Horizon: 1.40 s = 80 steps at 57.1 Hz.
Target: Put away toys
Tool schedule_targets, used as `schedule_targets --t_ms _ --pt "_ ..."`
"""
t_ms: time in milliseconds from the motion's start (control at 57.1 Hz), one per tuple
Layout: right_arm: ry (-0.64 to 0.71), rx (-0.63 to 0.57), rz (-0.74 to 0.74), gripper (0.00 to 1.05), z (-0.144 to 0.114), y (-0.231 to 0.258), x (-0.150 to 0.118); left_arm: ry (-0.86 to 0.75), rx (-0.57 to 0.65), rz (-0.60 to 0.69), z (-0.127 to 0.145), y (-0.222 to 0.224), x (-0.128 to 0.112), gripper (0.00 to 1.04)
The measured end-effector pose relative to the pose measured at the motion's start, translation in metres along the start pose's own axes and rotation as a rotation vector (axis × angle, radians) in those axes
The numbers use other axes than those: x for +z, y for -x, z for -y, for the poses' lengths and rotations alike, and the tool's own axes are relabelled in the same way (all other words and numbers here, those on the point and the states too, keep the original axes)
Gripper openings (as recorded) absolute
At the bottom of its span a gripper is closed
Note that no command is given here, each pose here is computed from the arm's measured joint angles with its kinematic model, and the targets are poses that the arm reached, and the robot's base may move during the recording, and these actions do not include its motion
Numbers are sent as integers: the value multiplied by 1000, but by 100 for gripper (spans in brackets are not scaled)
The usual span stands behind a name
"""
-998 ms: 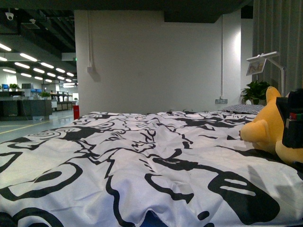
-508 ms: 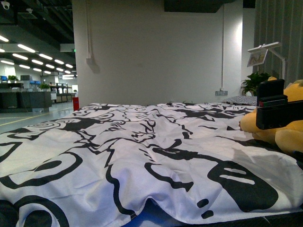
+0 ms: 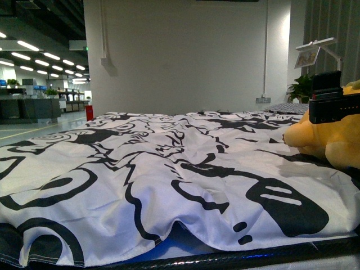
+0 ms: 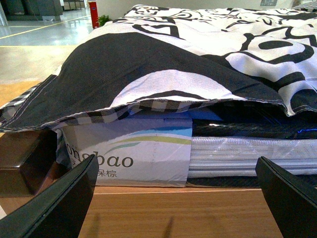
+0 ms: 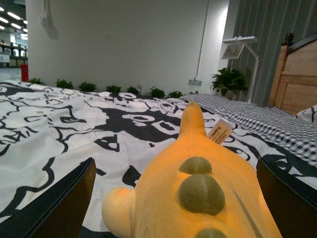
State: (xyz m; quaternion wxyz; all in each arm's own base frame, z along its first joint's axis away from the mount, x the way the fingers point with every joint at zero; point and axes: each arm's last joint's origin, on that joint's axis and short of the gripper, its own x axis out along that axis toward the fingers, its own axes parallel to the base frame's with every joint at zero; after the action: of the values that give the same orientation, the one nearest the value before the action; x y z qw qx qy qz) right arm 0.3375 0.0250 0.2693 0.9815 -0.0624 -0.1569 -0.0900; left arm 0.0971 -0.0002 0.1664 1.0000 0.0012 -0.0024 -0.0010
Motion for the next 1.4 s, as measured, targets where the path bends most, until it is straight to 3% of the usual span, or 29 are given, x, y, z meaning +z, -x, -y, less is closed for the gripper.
schedule_targets --t_ms 420,735,1278,1400 --pt "90 -13 -66 98 -4 -7 -38 0 0 0 0 0 0 98" --pt "118 -28 -63 98 0 -8 -40 0 0 0 0 0 0 98" --pt "110 23 -64 23 7 -2 -32 0 0 0 0 0 0 98" --pt "47 71 -75 12 15 0 -18 0 0 0 0 0 0 98"
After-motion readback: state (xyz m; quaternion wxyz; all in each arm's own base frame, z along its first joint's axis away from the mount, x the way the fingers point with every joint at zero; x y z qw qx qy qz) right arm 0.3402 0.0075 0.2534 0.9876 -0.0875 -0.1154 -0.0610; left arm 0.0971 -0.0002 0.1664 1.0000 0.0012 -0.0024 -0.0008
